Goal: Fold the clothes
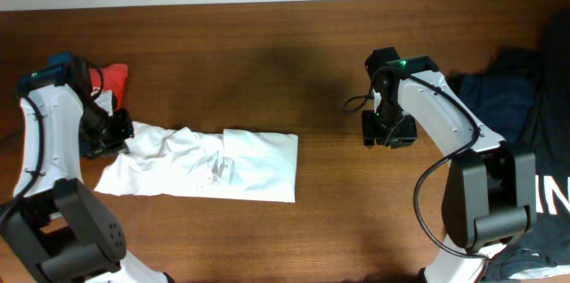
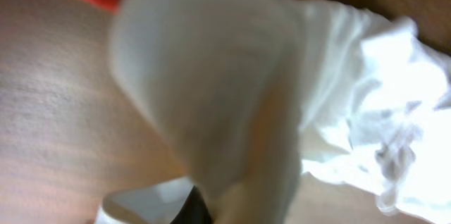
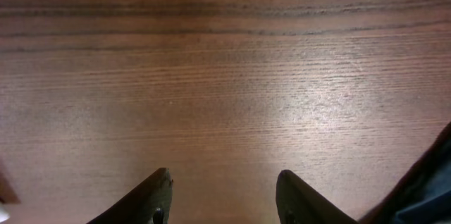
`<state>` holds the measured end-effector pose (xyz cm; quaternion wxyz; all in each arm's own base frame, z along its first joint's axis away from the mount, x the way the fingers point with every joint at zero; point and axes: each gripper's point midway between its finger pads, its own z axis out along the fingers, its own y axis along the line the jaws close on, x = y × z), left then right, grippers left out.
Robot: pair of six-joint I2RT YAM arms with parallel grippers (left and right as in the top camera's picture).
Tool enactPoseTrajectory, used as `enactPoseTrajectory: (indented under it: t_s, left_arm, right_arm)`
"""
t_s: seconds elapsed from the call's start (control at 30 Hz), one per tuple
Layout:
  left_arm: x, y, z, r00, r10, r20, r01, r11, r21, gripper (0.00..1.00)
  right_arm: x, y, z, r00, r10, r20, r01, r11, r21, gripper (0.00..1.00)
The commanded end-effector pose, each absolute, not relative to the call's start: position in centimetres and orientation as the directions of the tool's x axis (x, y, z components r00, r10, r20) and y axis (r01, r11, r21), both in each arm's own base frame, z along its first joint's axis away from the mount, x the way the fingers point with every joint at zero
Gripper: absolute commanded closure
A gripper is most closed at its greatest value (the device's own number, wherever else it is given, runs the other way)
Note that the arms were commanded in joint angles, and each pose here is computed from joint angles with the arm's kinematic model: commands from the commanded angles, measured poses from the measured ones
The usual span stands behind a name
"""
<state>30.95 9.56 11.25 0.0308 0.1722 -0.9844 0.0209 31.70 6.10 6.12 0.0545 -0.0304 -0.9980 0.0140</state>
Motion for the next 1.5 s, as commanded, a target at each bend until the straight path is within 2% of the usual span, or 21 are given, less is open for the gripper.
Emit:
enactPoseTrajectory:
  t_s: [0.0,0.13,0.33,0.47,0.63,0.83,0.97,1.0,1.07,1.1,1.2,1.27,1.33,1.4,1.47]
  left_arm:
    - [32.1,3.4,12.6,-0.964,-0.251,0.089,-0.263,0.950,-0.167,0.99]
    - [32.7,-4.5,12.7,-0.996,-0.058,0.070,-0.071,0.980,-0.188,0.99]
    - [31.8,-12.6,12.5,-0.989,0.145,0.031,0.137,0.972,-0.191,0.99]
    - [31.2,-14.5,12.2,-0.985,0.164,0.043,0.153,0.968,-0.199,0.99]
    - [31.5,-16.8,12.7,-0.984,0.180,0.016,0.167,0.939,-0.301,0.99]
    - [31.4,-18.0,12.3,-0.976,0.217,0.001,0.207,0.933,-0.295,0.99]
    - [30.5,-19.1,10.7,-0.966,0.255,0.047,0.232,0.930,-0.284,0.98]
    - [30.2,-19.4,10.3,-0.962,0.265,0.060,0.239,0.929,-0.282,0.95]
    - [29.9,-20.5,9.3,-0.954,0.290,0.077,0.256,0.922,-0.291,0.73]
    - [29.8,-21.3,9.1,-0.951,0.301,0.075,0.264,0.913,-0.310,0.52]
    - [30.4,-22.4,9.7,-0.946,0.321,0.031,0.292,0.893,-0.343,0.47]
    - [32.1,-22.1,11.8,-0.937,0.347,-0.040,0.338,0.873,-0.352,0.47]
    - [35.0,-19.6,14.9,-0.946,0.301,-0.117,0.323,0.894,-0.311,0.47]
    - [37.1,-17.0,16.6,-0.959,0.236,-0.160,0.274,0.918,-0.286,0.45]
    - [39.1,-13.7,16.9,-0.970,0.154,-0.189,0.201,0.943,-0.265,0.39]
  right_arm:
    - [31.5,5.9,5.8,-0.991,0.051,0.123,0.046,0.998,-0.042,0.48]
    - [31.4,5.8,5.8,-0.991,0.051,0.126,0.046,0.998,-0.043,0.48]
    - [31.3,5.8,5.8,-0.990,0.051,0.133,0.045,0.998,-0.045,0.48]
    - [31.2,5.8,5.8,-0.990,0.051,0.134,0.045,0.998,-0.045,0.48]
    - [31.2,5.8,5.8,-0.990,0.051,0.135,0.045,0.998,-0.045,0.47]
    - [31.1,5.8,5.8,-0.989,0.051,0.140,0.045,0.998,-0.046,0.48]
    - [31.0,5.8,5.8,-0.989,0.051,0.142,0.045,0.998,-0.047,0.48]
    - [31.0,5.8,5.8,-0.988,0.051,0.143,0.045,0.998,-0.047,0.47]
    - [31.0,5.8,5.9,-0.988,0.051,0.144,0.045,0.998,-0.047,0.47]
    - [31.0,5.8,5.9,-0.988,0.051,0.144,0.045,0.998,-0.047,0.47]
    - [31.0,5.8,5.9,-0.988,0.051,0.144,0.045,0.998,-0.047,0.47]
    - [31.0,5.8,5.9,-0.988,0.051,0.145,0.045,0.998,-0.047,0.44]
    - [30.8,6.5,5.9,-0.988,0.013,0.155,0.013,1.000,0.000,0.43]
    - [30.5,9.1,6.1,-0.980,-0.121,0.159,-0.093,0.981,0.170,0.44]
    - [29.6,14.8,8.2,-0.948,-0.308,0.076,-0.225,0.822,0.523,0.44]
